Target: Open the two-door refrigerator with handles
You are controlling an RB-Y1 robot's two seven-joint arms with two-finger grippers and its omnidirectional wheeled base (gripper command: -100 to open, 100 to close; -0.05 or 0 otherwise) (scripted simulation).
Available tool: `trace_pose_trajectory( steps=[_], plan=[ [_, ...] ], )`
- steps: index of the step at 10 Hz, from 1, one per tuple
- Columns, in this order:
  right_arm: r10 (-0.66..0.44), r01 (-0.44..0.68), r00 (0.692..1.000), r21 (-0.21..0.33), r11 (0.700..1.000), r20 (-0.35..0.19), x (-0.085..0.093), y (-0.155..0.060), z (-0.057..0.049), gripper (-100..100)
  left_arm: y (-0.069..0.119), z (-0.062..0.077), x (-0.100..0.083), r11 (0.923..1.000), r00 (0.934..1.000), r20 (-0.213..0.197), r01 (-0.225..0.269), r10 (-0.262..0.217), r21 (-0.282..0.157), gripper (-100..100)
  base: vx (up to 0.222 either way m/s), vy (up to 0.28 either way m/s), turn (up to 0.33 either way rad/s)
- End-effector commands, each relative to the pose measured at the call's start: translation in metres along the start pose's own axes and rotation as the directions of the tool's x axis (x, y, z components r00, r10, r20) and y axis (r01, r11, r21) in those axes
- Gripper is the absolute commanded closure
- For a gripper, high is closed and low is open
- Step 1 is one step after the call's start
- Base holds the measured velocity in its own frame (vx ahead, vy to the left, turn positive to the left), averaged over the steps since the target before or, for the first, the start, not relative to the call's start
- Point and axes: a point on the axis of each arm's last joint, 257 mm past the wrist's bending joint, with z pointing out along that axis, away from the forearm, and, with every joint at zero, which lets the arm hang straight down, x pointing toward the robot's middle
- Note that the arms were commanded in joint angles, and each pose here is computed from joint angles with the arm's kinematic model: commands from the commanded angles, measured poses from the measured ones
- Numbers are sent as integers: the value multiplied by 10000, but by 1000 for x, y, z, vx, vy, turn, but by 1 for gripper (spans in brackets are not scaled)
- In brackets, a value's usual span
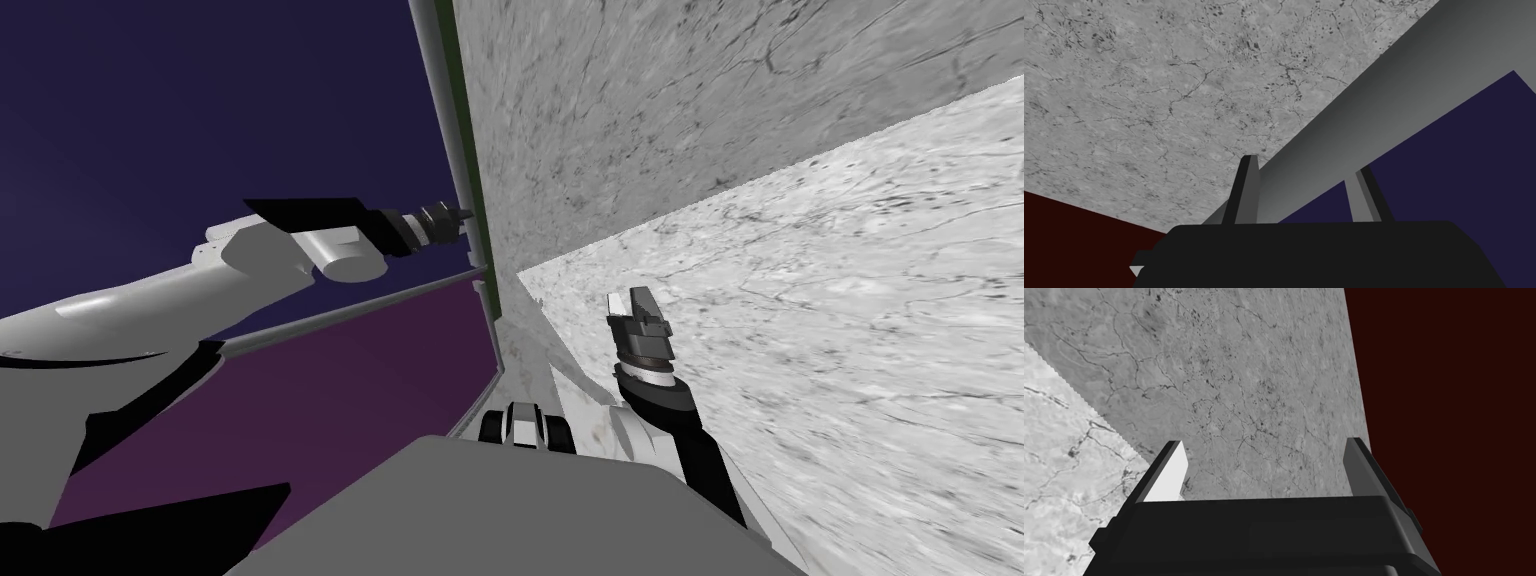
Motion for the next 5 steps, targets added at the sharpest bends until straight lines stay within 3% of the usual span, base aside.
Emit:
trace_pose_trajectory(
  steps=[1,2,3,5],
  plan=[
    [-1,1,10000,1,10000,1,0,0,0,0,-41,-2,28,9958,9977,-617,346,-294,848,100,36,-20,295],
    [-1,1,10000,1,10000,0,0,0,0,0,-52,-3,24,9943,9984,-545,228,-172,1043,100,9,-12,77],
    [0,0,10000,0,10000,0,0,0,0,0,-85,-7,39,9842,9947,-941,564,-410,1681,100,27,-8,208],
    [-1,1,10000,0,10000,1,0,0,0,0,-95,-10,48,9811,9934,-1116,470,-262,1878,100,30,-20,220]
  ],
)
